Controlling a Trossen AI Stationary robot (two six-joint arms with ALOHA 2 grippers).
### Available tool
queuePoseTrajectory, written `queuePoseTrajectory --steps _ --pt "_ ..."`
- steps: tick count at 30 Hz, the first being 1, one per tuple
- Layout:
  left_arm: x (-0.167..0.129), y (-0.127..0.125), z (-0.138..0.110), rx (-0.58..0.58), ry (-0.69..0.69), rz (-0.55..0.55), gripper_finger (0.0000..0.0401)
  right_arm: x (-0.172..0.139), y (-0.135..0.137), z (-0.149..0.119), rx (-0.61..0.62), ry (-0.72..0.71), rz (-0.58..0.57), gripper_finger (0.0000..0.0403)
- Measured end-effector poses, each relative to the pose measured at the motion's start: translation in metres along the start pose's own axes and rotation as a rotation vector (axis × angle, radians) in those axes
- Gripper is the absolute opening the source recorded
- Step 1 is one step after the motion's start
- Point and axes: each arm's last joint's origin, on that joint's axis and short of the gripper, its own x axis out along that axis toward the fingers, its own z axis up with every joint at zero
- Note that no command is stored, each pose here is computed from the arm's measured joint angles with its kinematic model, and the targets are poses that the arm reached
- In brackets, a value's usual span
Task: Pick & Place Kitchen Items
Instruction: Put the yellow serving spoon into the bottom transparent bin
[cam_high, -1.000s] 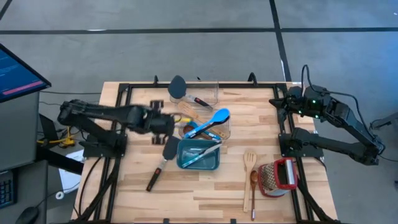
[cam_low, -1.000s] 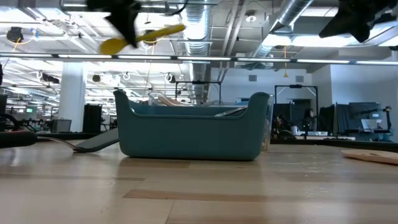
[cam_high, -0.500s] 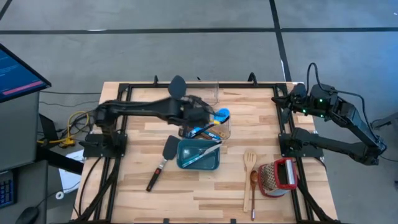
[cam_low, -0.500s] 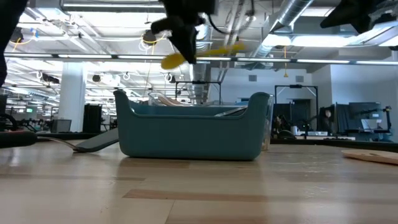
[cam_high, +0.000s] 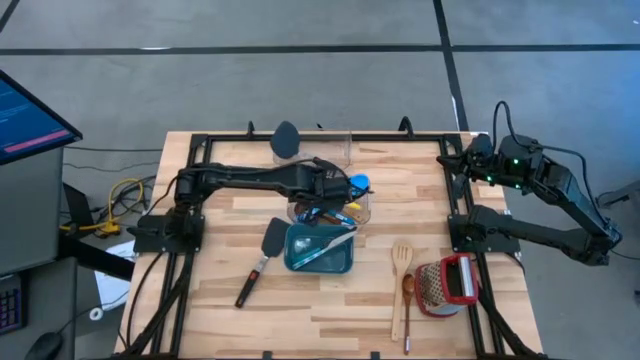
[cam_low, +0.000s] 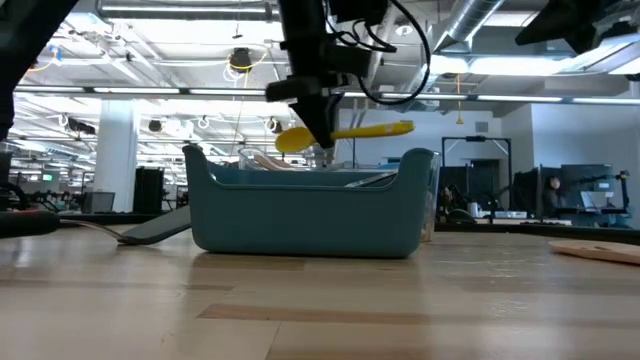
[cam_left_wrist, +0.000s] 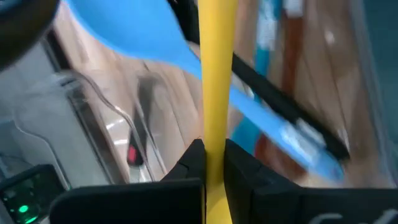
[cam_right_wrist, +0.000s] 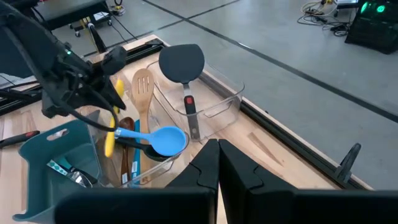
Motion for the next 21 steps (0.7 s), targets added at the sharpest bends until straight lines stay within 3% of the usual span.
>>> queuePoseTrajectory --steps 11,21 --pt "0.008 0.009 -0.001 -0.101 -0.067 -0.080 0.0007 0.000 0.000 -0.003 -0.001 0.034 -0.004 0.0000" --pt "0.030 -0.008 -0.009 -0.144 -0.001 -0.134 0.0007 0.000 -0.001 -0.007 -0.003 0.074 -0.009 0.0000"
